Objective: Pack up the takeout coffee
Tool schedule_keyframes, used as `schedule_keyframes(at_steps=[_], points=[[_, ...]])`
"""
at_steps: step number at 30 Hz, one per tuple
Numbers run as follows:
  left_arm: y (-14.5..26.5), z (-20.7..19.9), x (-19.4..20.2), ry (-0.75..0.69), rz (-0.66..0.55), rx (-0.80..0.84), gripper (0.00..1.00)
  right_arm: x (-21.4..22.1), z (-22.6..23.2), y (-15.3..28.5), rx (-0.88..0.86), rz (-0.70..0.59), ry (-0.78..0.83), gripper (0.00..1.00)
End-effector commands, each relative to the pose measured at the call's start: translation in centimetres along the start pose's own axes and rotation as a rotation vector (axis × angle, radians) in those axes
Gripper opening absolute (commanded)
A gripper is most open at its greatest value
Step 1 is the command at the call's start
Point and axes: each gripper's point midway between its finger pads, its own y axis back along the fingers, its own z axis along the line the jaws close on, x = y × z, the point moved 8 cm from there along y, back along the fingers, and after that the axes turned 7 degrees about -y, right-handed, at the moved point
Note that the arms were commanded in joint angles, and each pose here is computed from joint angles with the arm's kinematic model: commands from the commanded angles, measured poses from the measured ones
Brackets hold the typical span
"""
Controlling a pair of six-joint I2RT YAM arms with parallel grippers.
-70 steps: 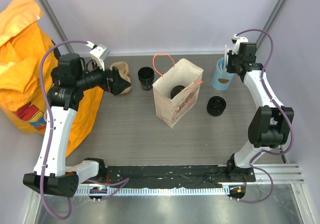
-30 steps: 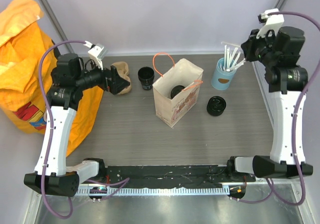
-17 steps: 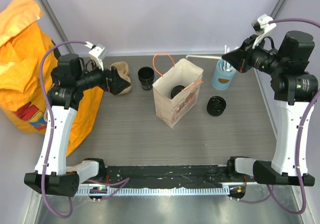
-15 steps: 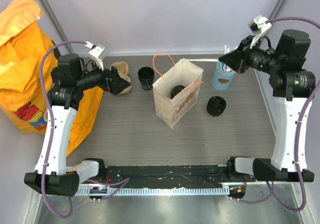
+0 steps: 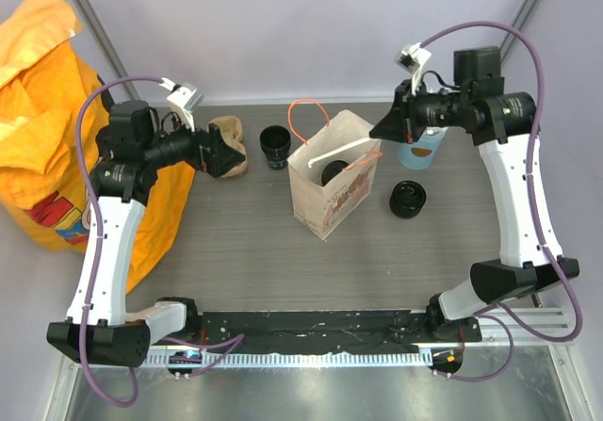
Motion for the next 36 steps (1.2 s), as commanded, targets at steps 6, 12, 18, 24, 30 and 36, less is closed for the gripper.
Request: schedule_keyframes(at_steps=[6, 12, 18, 24, 30, 36], points=[[0.1, 0.6, -0.4, -0.033, -0.038, 0.005, 1.00, 0.1, -1.0, -4.2, 0.033, 0.168, 0.064, 0.12], [-0.1, 0.8, -0.2, -0.023, -0.043, 0.016, 1.00, 0.2, -1.2, -7.0, 0.024, 0.236, 0.083, 0.15], [-0.2, 0.9, -0.2, -0.014, -0.042, 0.019, 1.00, 0.6, -0.7, -9.5, -0.003, 0.287, 0.098, 0.17], [-0.2, 1.0, -0.1, -0.011, -0.044, 0.022, 1.00, 1.2, 0.9, -11.5, 0.015, 0.339, 0.164, 0.19], [-0.2, 1.0, -0.1, -0.009, -0.046, 0.022, 1.00, 1.8, 2.1, -13.2, 0.098, 0.374, 0.277, 0.19], [-0.1, 0.9, -0.1, -0.007, -0.050, 0.022, 1.00, 2.5, 3.1, -15.0, 0.155, 0.412, 0.367, 0.27]])
